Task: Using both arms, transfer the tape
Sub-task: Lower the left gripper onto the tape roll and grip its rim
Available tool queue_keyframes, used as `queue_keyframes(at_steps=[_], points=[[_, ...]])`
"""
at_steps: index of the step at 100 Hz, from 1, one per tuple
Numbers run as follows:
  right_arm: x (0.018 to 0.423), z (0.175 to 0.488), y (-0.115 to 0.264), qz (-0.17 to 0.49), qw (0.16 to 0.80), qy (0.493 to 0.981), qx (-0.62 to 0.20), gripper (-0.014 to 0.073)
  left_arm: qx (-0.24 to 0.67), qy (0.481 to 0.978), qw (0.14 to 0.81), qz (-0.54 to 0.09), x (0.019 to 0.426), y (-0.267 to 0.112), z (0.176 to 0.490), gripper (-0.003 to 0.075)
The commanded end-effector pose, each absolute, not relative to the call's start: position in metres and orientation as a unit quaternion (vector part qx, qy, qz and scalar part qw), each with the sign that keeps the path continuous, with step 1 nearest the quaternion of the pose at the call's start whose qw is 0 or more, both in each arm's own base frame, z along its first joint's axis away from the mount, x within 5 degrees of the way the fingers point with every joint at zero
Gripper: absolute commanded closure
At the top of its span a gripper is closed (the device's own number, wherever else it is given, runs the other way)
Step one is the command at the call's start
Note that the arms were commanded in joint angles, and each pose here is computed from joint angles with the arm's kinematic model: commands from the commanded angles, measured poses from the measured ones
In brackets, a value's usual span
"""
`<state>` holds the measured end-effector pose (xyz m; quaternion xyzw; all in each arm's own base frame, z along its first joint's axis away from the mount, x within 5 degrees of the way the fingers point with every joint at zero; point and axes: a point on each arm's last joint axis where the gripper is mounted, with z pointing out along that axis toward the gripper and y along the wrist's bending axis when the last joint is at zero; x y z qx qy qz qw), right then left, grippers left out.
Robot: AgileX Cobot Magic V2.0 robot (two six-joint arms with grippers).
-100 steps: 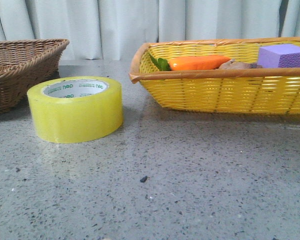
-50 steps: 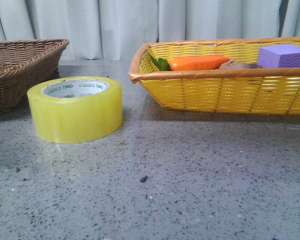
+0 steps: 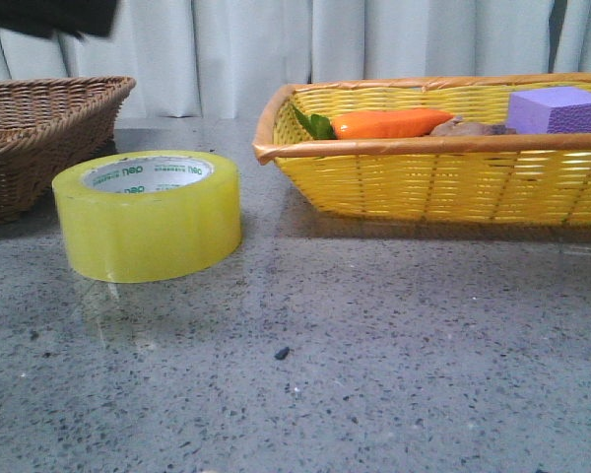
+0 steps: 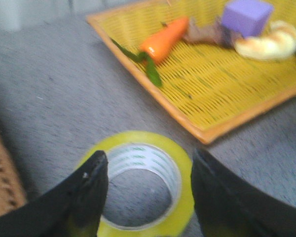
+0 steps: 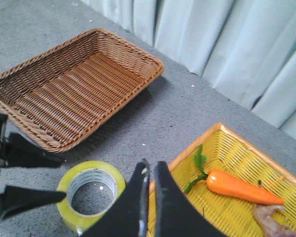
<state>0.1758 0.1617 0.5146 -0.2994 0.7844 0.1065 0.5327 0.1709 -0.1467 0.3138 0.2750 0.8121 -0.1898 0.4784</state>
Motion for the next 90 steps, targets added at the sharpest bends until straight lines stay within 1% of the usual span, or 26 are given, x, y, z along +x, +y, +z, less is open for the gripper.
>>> queue_keyframes(at_steps=[1, 22, 36, 49, 64, 90], points=[[0.164, 0.530, 0.144, 0.116, 0.597, 0.745, -0.273, 0.0660, 0.286, 0.802, 0.485, -0.201, 0.177, -0.162, 0.326, 0.0366], [0.150, 0.516, 0.124, 0.112, 0.602, 0.750, -0.250, 0.0660, 0.312, 0.851, 0.389, -0.164, 0.198, -0.188, 0.318, 0.0366], [0.145, 0.511, 0.118, 0.110, 0.598, 0.753, -0.251, 0.0660, 0.346, 0.861, 0.340, -0.150, 0.207, -0.204, 0.321, 0.0366], [0.145, 0.509, 0.117, 0.109, 0.595, 0.756, -0.251, 0.0660, 0.364, 0.863, 0.317, -0.151, 0.214, -0.215, 0.321, 0.0366], [0.144, 0.509, 0.117, 0.109, 0.593, 0.757, -0.251, 0.0660, 0.372, 0.879, 0.269, -0.130, 0.222, -0.222, 0.309, 0.0366], [0.144, 0.509, 0.117, 0.109, 0.593, 0.757, -0.251, 0.0660, 0.382, 0.884, 0.248, -0.108, 0.231, -0.228, 0.289, 0.0366]])
